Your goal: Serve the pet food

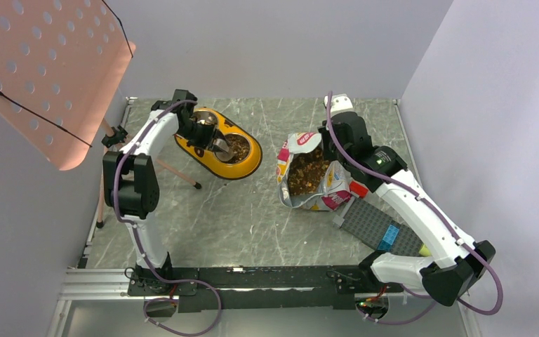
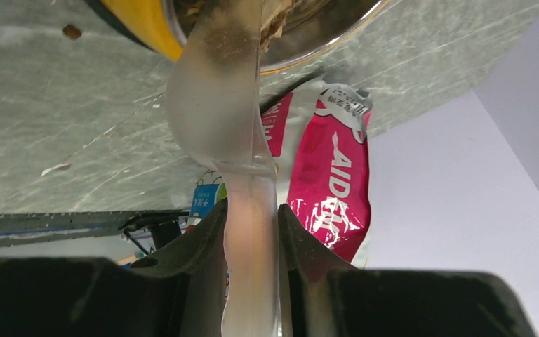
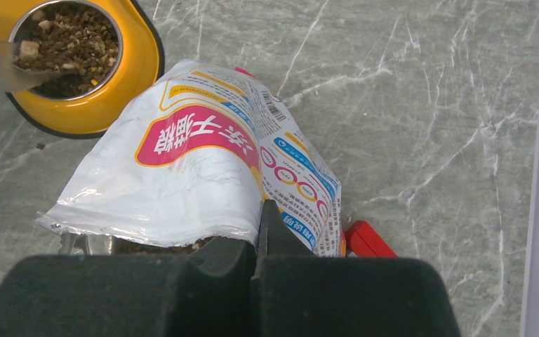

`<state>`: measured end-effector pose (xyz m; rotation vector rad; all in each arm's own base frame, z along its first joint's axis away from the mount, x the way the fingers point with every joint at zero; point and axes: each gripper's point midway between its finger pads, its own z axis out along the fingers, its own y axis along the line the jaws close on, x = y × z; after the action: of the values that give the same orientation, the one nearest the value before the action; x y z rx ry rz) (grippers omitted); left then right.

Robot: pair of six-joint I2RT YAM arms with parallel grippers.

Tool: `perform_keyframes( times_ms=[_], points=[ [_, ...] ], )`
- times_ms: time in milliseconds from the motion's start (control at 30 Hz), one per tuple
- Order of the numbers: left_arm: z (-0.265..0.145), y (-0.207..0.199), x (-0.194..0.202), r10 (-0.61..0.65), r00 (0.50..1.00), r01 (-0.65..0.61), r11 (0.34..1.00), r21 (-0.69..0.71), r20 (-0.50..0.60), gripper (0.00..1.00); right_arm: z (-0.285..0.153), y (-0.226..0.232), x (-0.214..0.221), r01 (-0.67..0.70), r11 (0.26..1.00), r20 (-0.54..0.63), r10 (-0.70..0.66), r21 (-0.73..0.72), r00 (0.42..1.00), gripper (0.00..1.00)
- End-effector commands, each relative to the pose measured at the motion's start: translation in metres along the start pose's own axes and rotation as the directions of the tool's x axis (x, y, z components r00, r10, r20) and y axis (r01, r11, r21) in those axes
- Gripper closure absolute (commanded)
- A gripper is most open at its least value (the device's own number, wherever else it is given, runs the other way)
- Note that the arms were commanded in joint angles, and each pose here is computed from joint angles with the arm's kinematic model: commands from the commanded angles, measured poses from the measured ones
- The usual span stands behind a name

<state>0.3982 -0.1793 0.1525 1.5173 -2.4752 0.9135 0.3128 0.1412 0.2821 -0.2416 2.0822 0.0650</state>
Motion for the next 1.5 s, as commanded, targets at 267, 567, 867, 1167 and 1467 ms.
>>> perform_keyframes(
  times_ms=[267,567,867,1167,1467],
  points=[
    [-0.034,-0.003,0.022,-0.068,0.997,0.071,0.995,-0.072,0.038,1.0,-0.027,-0.021,-0.048,-0.079,0.996,0.191,0.069,0.043,0.979,1.0],
    [-0.053,-0.014,0.035,-0.101,0.994,0.103,0.993,-0.065,0.03,1.0,-0.031,-0.021,-0.049,-0.082,0.996,0.196,0.073,0.039,0.978,1.0],
    [-0.063,-0.014,0.046,-0.094,0.995,0.096,0.994,-0.044,0.027,1.0,-0.033,-0.02,-0.05,-0.083,0.996,0.198,0.075,0.031,0.977,1.0],
    [-0.068,-0.005,0.062,0.231,0.964,-0.23,0.973,-0.021,0.133,1.0,-0.032,-0.019,-0.051,-0.082,0.996,0.199,0.075,0.025,0.977,1.0],
    [-0.034,0.074,0.115,0.806,0.562,-0.823,0.566,0.035,0.184,1.0,-0.033,-0.023,-0.049,-0.084,0.996,0.201,0.074,0.041,0.977,1.0]
  ],
)
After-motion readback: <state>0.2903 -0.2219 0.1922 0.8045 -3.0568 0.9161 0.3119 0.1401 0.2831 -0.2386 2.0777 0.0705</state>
